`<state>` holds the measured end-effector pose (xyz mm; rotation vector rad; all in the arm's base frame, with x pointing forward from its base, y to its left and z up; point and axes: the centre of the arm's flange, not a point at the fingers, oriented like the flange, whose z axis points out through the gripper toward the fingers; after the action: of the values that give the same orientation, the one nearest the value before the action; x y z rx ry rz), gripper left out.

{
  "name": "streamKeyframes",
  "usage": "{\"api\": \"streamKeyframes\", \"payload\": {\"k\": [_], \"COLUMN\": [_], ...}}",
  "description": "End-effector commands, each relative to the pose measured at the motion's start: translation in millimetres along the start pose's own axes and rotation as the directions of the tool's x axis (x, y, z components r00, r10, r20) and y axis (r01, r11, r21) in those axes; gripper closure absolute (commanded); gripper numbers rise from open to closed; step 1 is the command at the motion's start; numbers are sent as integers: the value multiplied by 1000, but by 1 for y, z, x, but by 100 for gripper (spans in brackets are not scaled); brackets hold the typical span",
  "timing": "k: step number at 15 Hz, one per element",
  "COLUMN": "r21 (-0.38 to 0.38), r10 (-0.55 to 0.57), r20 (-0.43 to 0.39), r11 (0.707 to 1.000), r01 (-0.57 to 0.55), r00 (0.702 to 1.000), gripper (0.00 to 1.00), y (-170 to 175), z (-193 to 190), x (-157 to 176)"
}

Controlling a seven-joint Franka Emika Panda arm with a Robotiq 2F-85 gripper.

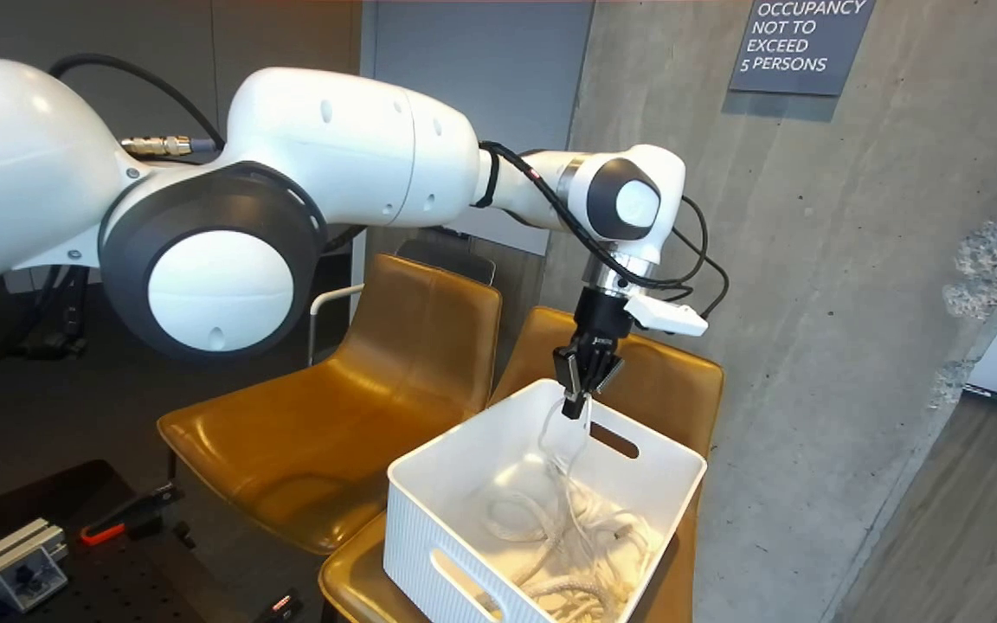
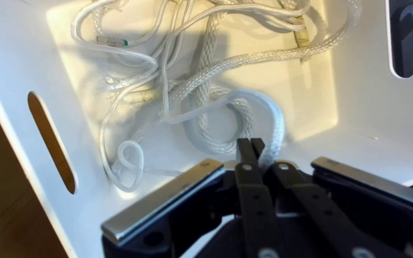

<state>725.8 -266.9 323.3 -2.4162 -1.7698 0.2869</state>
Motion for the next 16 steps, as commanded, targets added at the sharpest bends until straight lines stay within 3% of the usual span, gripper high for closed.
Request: {"api": "streamKeyframes", "payload": {"k": [1, 5, 9, 10, 12, 16], "r21": [9, 17, 16, 16, 4, -95], "r10": [1, 1, 1, -4, -13, -23], "r20": [-1, -1, -1, -2, 4, -3], "r11": [1000, 1000, 1000, 1000, 1000, 995], "r01": [-1, -1, -1, 4, 13, 23], "r00": [1000, 1000, 1000, 1000, 1000, 1000], "gripper": [96, 72, 71, 46, 38, 9], "y": [0, 0, 0, 2, 7, 3], "z": [3, 7, 7, 6, 3, -14], "x": [-1, -1, -1, 1, 5, 23]}}
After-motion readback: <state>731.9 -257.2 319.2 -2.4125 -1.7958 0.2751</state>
